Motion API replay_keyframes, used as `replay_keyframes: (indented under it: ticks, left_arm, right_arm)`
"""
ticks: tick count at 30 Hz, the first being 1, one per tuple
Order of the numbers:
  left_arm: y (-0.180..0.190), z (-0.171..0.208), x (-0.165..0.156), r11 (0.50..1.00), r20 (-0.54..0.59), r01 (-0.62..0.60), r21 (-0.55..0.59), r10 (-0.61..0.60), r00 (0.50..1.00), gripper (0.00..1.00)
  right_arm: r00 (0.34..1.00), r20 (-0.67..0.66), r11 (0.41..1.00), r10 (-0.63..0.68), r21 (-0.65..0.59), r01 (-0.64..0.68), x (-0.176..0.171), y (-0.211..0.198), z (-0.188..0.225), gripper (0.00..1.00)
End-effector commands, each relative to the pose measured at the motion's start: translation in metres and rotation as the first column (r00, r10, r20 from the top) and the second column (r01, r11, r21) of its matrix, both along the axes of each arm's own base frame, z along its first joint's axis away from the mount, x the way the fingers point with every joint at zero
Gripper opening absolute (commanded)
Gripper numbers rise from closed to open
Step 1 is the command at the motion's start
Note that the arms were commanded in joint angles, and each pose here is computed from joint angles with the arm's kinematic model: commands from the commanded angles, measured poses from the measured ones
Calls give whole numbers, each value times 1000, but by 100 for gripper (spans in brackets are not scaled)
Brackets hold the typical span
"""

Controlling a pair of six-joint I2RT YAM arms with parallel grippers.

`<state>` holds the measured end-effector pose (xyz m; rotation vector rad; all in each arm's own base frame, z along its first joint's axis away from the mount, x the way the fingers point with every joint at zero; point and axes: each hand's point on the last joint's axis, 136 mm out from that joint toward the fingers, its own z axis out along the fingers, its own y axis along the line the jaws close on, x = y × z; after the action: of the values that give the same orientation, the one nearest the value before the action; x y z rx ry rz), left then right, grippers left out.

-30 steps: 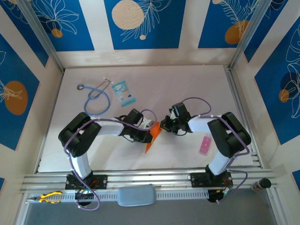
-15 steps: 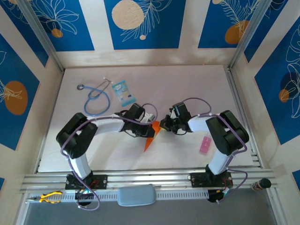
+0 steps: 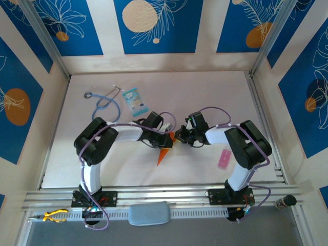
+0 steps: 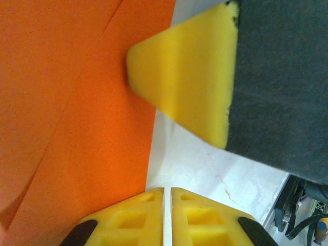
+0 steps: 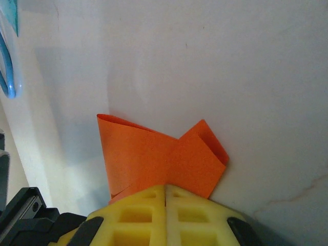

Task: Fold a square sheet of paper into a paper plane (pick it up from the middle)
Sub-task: Fold the wing for the fifth time at the center of the table.

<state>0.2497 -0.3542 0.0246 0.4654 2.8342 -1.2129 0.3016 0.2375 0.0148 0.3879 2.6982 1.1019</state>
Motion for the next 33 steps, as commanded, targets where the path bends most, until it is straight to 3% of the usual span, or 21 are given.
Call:
replay_keyframes:
  ticks: [1, 8, 26, 30, 33]
  left_arm:
    - [19, -15, -17, 998, -30, 27, 64, -26, 999, 12]
    - [47, -26, -48, 991, -61, 66, 119, -59, 996, 14]
    - [89, -23, -91, 970, -80, 153, 189, -140, 987, 15]
    - [95, -17, -89, 970, -38, 132, 206, -127, 991, 11]
    - [95, -1, -77, 978, 60, 79, 194, -92, 994, 8]
  right_arm:
    - [993, -116, 993, -34, -115, 20, -20, -18, -34, 3]
    - [991, -127, 991, -34, -132, 17, -22, -21, -38, 2]
    - [992, -123, 991, -32, -135, 15, -19, -21, -34, 2]
    - [993, -117, 992, -20, -127, 5, -18, -18, -33, 2]
    - [993, -116, 992, -8, -123, -6, -18, -16, -31, 3]
